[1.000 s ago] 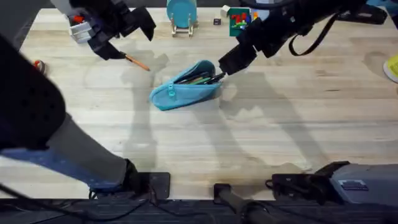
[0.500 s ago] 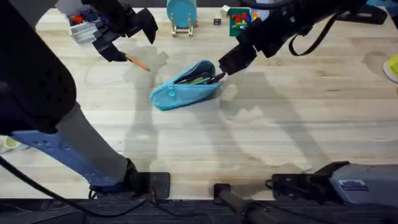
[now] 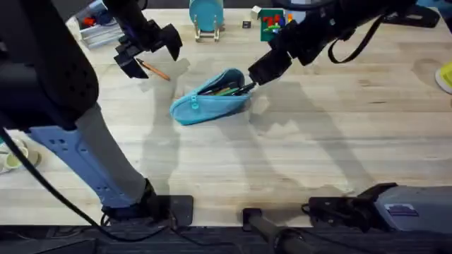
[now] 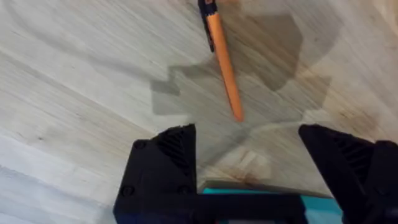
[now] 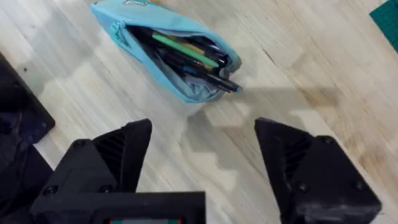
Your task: Unzip the bag, pick up the pens from the table one at a time and place them inside, then zip the bag closed.
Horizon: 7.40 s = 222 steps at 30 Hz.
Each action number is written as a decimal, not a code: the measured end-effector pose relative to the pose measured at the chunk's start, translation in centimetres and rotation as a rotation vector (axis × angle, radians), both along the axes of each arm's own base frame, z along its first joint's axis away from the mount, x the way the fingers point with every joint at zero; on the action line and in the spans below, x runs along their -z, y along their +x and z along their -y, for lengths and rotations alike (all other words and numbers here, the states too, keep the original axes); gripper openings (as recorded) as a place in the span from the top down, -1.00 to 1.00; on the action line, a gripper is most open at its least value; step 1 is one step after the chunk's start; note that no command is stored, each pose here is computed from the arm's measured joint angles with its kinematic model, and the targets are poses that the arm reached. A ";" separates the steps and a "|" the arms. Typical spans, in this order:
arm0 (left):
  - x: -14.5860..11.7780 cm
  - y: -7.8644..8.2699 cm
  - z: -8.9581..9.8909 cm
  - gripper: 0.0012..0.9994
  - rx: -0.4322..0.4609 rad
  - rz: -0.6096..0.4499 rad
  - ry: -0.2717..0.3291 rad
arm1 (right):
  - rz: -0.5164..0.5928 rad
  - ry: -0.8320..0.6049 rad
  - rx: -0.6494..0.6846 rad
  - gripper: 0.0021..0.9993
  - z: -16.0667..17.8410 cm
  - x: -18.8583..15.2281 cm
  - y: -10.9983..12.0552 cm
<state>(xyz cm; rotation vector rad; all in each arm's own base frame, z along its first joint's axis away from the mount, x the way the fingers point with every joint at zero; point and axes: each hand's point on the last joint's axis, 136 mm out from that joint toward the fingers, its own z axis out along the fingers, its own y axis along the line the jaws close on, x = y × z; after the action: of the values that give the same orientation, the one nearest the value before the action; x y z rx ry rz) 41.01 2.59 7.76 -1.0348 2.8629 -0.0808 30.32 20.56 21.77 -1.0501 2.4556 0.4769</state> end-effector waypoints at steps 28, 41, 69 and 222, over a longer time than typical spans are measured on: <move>3.8 -0.4 -0.8 -0.94 -0.003 -0.094 0.039 | -0.005 -0.002 0.000 -0.99 0.1 0.1 -0.1; 3.8 -0.5 -0.9 0.35 -0.007 -0.095 0.045 | -0.020 -0.009 0.000 -0.99 0.2 0.2 -0.4; -3.6 1.7 1.4 0.91 0.143 -0.046 0.161 | -0.039 -0.022 0.005 -0.99 0.8 0.4 -0.7; 4.3 2.9 8.6 -0.86 0.207 -0.120 0.010 | 0.155 0.015 0.140 -0.99 8.1 -6.5 -2.5</move>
<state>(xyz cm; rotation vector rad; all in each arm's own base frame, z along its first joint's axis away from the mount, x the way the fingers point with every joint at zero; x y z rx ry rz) 43.88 -5.99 3.41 -0.7633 3.0669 -0.0206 27.79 12.42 28.28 -0.8681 2.3636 0.3550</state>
